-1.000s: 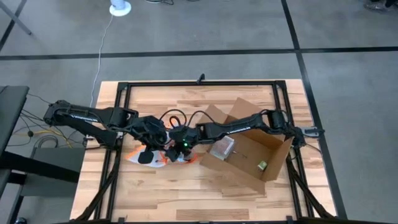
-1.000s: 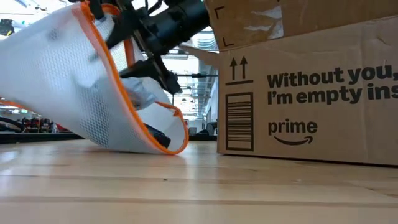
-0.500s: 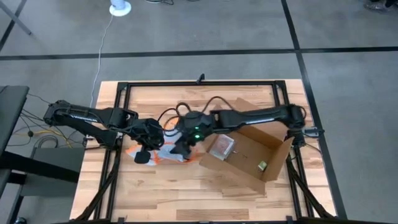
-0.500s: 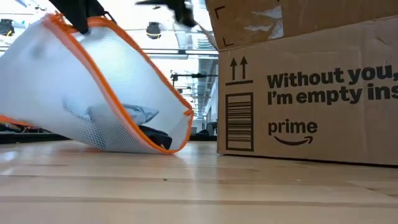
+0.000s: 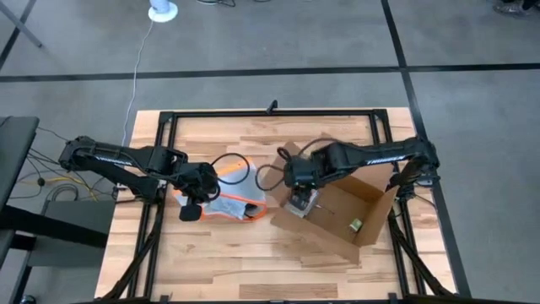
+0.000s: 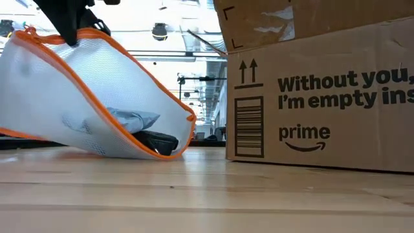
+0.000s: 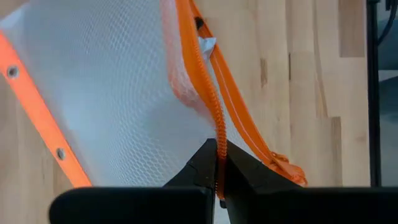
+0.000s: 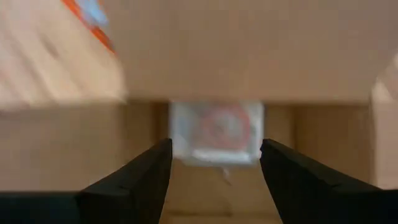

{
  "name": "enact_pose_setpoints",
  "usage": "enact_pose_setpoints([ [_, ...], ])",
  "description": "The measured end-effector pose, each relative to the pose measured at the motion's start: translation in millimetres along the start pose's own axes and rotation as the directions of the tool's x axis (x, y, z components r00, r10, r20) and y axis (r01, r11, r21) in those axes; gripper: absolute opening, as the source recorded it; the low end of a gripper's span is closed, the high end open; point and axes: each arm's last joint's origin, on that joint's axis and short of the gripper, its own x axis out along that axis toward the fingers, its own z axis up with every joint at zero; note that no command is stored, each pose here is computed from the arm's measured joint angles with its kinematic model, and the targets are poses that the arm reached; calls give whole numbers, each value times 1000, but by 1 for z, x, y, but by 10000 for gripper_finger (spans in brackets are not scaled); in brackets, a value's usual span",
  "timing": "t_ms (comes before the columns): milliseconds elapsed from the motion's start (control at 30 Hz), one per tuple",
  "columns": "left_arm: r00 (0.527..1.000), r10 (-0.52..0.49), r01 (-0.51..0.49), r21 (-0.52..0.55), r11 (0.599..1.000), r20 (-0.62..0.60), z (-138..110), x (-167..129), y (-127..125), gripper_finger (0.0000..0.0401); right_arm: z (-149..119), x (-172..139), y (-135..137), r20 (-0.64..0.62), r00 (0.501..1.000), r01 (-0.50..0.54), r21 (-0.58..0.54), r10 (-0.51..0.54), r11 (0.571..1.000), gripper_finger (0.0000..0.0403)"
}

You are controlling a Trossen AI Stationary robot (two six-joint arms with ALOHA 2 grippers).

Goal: Unpack boxes
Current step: Put the pink earphones into the white zip bag

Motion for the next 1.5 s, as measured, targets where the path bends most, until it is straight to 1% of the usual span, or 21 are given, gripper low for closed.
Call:
enact_pose_setpoints([
  [100, 1000, 17, -18, -52, 998, -15, -2, 0, 1, 0, -14, 30, -1, -77, 994, 72, -47, -75, 996, 226],
  [167, 1000, 18, -19, -97, 995, -17, -2, 0, 1, 0, -22, 49, -4, -120, 987, 105, -48, -110, 993, 226],
  [267, 1000, 18, -20, -171, 985, -16, -2, 0, 1, 0, -33, 76, -11, -173, 973, 159, 36, -150, 987, 226],
  [333, 1000, 19, -22, -214, 977, -15, -2, 0, 1, 0, -40, 90, -15, -207, 967, 167, 92, -145, 982, 226],
  [500, 999, 40, -41, -295, 955, -9, -1, 0, 1, 0, -46, 116, -9, -191, 982, 40, 213, 2, 976, 225],
  [600, 999, 46, -46, -320, 946, -6, -1, 0, 2, 0, -51, 122, -13, -210, 978, 61, 231, -11, 971, 225],
  [700, 998, 55, -52, -332, 942, -1, -1, 0, 2, 0, -51, 125, -21, -191, 981, 68, 206, -28, 976, 225],
  [767, 998, 59, -55, -333, 941, 1, -1, 0, 2, 0, -49, 128, -24, -168, 986, 48, 187, -16, 981, 225],
  [900, 998, 63, -58, -347, 936, 2, 0, 0, 4, 0, -43, 130, -26, -137, 991, 13, 114, 3, 993, 225],
  [1100, 998, 64, -60, -355, 933, -1, -1, 0, 4, 0, -39, 134, -31, -121, 993, -1, 76, 10, 997, 225],
  [1167, 998, 64, -60, -357, 932, -1, -1, 0, 4, 0, -41, 143, -33, -106, 993, -34, 85, 43, 996, 225],
  [1267, 998, 63, -59, -357, 932, -1, -1, 0, 4, 0, -48, 161, -36, -113, 982, -136, 120, 149, 983, 225],
  [1333, 998, 56, -53, -358, 932, -3, -1, 0, 4, 0, -52, 168, -38, -80, 977, -184, 130, 196, 974, 225],
  [1400, 999, 54, -52, -358, 932, -3, -1, 0, 4, 0, -56, 174, -40, -69, 977, -194, 126, 204, 973, 225],
  [1500, 999, 54, -51, -357, 933, -3, -1, 0, 4, 0, -58, 174, -36, -67, 976, -199, 112, 207, 974, 225],
])
